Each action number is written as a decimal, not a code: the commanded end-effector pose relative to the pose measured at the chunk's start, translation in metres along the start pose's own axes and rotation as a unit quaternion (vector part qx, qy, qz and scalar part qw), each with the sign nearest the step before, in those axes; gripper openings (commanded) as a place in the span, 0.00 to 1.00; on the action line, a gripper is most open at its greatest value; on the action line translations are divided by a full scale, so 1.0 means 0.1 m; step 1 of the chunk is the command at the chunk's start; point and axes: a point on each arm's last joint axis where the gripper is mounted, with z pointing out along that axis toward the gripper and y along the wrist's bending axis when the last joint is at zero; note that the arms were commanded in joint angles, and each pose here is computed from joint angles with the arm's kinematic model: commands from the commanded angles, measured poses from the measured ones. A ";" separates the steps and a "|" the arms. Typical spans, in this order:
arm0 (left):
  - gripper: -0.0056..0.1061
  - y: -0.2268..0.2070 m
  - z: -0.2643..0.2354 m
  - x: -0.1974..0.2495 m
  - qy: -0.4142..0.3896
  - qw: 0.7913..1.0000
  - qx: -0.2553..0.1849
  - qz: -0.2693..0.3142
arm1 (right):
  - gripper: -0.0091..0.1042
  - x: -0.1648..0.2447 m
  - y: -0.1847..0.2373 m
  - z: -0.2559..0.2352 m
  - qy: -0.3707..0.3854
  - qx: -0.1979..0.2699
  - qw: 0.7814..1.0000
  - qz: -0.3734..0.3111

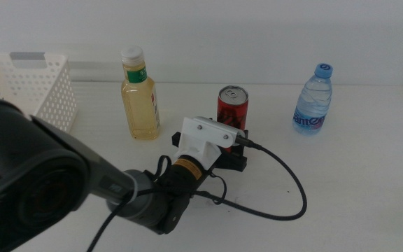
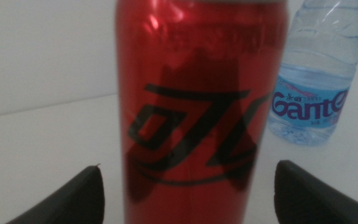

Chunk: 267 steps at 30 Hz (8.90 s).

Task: Use arms to grab the bottles and put them into the dustbin to the left of the table.

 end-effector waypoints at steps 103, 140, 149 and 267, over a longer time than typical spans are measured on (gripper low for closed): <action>0.89 1.83 -1.49 -2.46 0.368 0.879 -0.298 -0.058 | 0.74 0.00 -0.01 0.00 -0.004 0.005 1.000 -0.004; 0.89 1.16 -1.54 -0.31 0.048 0.995 -0.067 -0.052 | 0.74 0.00 -0.01 0.00 -0.004 0.005 1.000 -0.004; 0.89 1.41 -0.98 -0.29 0.040 0.995 -0.074 -0.055 | 0.74 0.00 -0.01 0.00 -0.004 0.005 1.000 -0.004; 0.89 2.81 -1.63 -2.47 0.423 0.882 -0.133 -0.162 | 0.74 0.00 -0.01 0.00 -0.004 0.005 1.000 -0.004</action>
